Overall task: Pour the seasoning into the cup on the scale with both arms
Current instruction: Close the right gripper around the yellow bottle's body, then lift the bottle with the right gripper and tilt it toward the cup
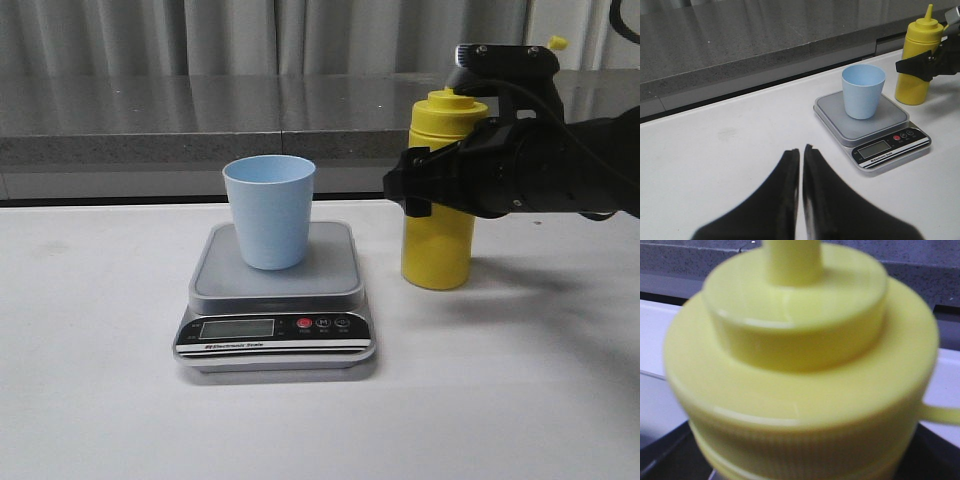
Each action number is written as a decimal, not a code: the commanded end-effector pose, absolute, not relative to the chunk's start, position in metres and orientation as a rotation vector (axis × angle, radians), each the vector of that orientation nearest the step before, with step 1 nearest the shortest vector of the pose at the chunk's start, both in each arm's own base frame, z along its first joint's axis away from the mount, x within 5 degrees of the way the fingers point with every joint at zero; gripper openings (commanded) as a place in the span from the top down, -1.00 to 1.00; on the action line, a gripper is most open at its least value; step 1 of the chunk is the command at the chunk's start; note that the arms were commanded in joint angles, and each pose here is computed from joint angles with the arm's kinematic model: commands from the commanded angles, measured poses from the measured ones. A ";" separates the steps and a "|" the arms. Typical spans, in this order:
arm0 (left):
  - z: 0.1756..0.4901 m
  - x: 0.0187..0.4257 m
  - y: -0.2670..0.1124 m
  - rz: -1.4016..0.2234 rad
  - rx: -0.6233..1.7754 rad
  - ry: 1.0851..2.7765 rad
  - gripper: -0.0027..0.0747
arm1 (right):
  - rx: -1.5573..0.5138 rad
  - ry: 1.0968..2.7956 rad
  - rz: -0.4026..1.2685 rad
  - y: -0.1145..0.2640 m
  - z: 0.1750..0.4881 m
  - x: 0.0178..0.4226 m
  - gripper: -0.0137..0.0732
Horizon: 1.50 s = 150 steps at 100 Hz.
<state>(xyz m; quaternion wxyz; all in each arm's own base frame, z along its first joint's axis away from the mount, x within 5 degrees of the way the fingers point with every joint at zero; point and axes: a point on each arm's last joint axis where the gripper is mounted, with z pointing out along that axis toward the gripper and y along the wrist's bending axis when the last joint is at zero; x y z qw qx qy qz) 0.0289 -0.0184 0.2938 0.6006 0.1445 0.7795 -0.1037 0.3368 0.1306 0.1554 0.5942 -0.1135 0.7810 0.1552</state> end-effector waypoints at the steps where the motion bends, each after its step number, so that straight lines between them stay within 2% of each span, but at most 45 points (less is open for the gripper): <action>1: 0.308 0.030 -0.018 -0.251 0.300 1.726 0.90 | -0.254 1.658 0.386 0.133 0.186 0.341 -0.65; 22: 0.308 0.030 -0.018 -0.251 0.300 1.726 0.90 | -0.254 1.658 0.386 0.133 0.186 0.341 -0.05; 35: 0.308 0.030 -0.018 -0.251 0.300 1.726 0.90 | -0.254 1.649 0.388 0.133 0.187 0.341 0.16; 47: 0.308 0.030 -0.018 -0.251 0.300 1.726 0.90 | -0.275 1.595 0.375 0.133 0.194 0.341 0.26; 72: 0.308 0.030 -0.018 -0.251 0.300 1.726 0.90 | -0.433 1.605 0.214 0.131 0.224 0.340 0.28; 106: 0.308 0.030 -0.018 -0.251 0.300 1.726 0.90 | -0.834 1.674 0.010 0.145 0.258 0.355 0.28; 126: 0.308 0.030 -0.018 -0.251 0.300 1.726 0.90 | -1.049 1.696 -0.174 0.153 0.273 0.360 0.28; 150: 0.308 0.030 -0.018 -0.251 0.300 1.726 0.90 | -1.163 1.679 -0.400 0.164 0.291 0.361 0.28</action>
